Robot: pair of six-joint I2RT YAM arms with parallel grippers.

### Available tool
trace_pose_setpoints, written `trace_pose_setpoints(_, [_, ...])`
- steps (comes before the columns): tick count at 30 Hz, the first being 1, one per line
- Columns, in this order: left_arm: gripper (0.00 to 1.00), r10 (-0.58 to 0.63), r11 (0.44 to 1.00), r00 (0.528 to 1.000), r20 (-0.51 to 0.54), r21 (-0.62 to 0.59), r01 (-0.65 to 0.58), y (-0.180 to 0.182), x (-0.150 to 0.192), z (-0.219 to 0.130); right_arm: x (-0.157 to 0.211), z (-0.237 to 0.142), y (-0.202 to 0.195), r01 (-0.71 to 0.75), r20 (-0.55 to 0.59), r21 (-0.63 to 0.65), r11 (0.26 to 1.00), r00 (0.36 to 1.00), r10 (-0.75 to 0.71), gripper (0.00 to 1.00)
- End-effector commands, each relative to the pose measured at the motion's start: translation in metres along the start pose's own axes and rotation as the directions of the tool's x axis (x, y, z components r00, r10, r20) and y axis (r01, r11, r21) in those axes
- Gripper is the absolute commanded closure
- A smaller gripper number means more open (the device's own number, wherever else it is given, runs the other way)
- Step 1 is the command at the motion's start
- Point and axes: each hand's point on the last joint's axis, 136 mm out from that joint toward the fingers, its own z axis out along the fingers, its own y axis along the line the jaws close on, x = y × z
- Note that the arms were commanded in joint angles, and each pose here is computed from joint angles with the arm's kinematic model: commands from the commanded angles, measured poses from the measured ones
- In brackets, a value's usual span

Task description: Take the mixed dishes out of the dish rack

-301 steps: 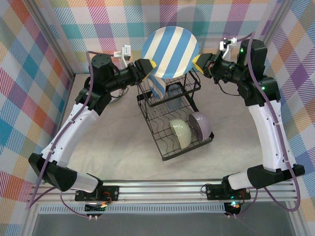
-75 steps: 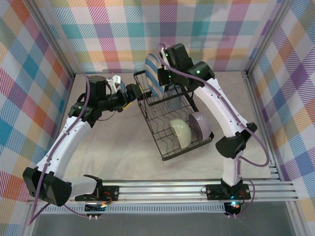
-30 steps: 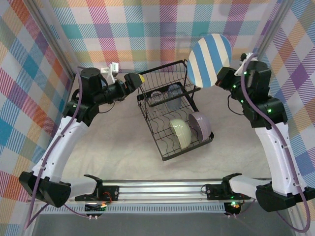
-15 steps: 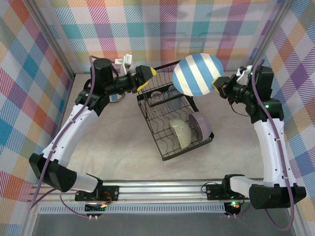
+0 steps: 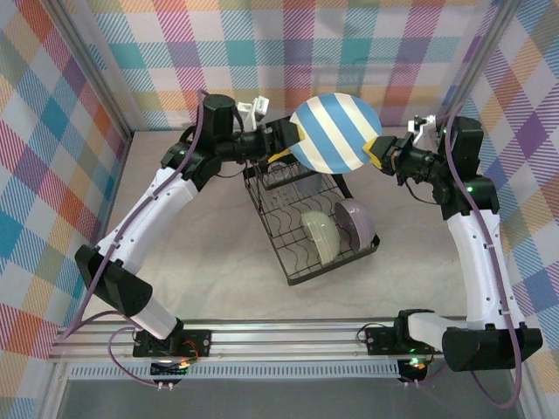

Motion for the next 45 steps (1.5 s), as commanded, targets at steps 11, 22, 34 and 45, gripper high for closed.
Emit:
trace_pose_setpoints(11, [0.52,-0.028,1.000,0.999,0.016,-0.010,0.028,-0.005,-0.005,0.009,0.004,0.004,0.016,0.040,-0.054,-0.086,0.995,0.998,-0.045,1.00])
trace_pose_setpoints(22, [1.00,-0.078,0.996,0.997,0.028,0.038,0.077,-0.015,-0.008,0.009,0.000,0.008,0.013,0.048,-0.051,-0.096,0.994,0.997,-0.053,1.00])
trace_pose_setpoints(34, [1.00,-0.066,0.996,0.993,0.102,0.071,0.059,-0.039,-0.021,-0.010,-0.006,0.006,0.020,0.109,-0.003,-0.111,0.988,0.994,-0.109,0.23])
trace_pose_setpoints(45, [1.00,-0.052,0.995,0.965,0.256,0.098,0.028,-0.055,-0.077,-0.048,-0.007,-0.021,0.058,0.310,0.154,-0.196,0.930,0.947,-0.283,0.01])
